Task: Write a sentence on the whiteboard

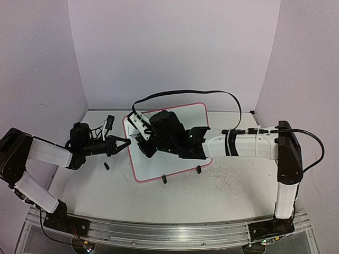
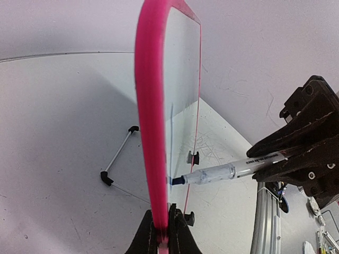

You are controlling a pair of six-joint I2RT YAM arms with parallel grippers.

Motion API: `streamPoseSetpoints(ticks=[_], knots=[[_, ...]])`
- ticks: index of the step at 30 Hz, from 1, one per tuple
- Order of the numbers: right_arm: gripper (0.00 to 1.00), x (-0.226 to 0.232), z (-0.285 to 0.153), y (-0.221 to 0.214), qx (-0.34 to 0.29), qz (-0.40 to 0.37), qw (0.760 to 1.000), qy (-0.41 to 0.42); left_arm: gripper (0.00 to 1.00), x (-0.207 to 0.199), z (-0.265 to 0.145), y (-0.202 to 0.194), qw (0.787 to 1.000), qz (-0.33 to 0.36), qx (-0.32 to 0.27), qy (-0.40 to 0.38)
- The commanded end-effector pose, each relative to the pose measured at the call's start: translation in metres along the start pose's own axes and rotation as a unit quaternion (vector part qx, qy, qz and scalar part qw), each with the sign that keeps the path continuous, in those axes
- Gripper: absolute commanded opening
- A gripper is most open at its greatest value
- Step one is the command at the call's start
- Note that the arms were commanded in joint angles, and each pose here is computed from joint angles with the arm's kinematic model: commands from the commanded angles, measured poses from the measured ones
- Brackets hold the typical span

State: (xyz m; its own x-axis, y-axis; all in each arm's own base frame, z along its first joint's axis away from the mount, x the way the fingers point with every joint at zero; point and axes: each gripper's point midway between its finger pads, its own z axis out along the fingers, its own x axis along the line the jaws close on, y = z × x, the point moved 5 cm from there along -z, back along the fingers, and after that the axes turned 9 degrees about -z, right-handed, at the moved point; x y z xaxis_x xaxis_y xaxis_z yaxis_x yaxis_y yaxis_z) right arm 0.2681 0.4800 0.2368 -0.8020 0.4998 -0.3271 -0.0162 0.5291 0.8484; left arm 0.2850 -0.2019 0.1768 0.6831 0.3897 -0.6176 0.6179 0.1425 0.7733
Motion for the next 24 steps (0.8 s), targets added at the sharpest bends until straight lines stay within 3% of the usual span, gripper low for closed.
streamPoseSetpoints(ticks=[1, 24], knots=[[0.00, -0.030, -0.011, 0.023, -0.025, 0.024, 0.997, -0.066, 0.00, -0.008, -0.002, 0.017, 0.998, 0.049, -0.025, -0.001], [0.00, -0.058, -0.011, 0.032, -0.040, 0.041, 0.994, -0.096, 0.00, -0.008, -0.002, 0.016, 0.999, 0.049, -0.022, -0.003]])
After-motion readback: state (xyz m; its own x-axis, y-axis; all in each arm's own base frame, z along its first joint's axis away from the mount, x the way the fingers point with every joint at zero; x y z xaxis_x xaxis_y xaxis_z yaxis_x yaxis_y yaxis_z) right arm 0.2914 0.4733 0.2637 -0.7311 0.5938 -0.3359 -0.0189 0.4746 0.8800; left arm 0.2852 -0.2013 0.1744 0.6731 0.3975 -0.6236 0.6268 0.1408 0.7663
